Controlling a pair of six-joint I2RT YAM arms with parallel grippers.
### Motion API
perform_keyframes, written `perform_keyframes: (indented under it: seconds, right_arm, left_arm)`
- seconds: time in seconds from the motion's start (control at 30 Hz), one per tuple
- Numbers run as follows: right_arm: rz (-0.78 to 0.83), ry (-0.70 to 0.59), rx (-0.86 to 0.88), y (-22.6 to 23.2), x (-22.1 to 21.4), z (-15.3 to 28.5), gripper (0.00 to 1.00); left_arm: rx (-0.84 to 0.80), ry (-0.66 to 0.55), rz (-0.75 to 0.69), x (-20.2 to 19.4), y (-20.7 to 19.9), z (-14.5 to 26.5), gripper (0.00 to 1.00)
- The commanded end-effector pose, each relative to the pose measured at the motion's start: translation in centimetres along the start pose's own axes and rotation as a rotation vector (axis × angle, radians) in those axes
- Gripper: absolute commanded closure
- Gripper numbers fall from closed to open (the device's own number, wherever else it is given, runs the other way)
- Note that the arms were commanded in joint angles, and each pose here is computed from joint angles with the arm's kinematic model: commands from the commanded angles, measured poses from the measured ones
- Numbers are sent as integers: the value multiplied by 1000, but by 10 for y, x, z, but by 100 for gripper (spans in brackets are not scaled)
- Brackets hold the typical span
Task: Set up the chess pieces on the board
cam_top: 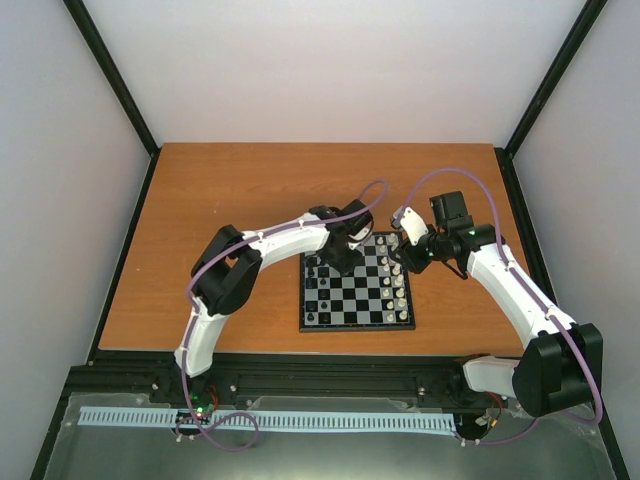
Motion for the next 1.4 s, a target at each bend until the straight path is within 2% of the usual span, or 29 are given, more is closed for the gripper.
perform_keyframes:
  seconds: [0.0,0.33,0.83,0.93,1.37]
  right_arm:
    - [-1,-1,13,-1,-2,-2,63]
    - [-4,2,24,0,-3,-3,63]
    - [-6,0,30,1,-3,-2,63]
    - [-8,-2,31,1,-2,-2,63]
    - [-48,-90,81,-4,22,14,63]
  left_arm:
    - [-23,23,-6,2,-9,-3,62]
    - [-33,33,-2,5,-11,-8,66]
    - [-41,62,13,0,-13,-6,80]
    - [-45,24,27,4,-13,5,80]
    - [-214,-294,223,20,-18,98,81]
Point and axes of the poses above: each gripper's point midway between its finger pads, its own z axis back along the fingers, its own y axis along the line the jaws close on, x = y × z, the point moved 7 cm from there along z, back along the fingers, and after that the axes turned 3 degrees about z, right-handed, at the moved point
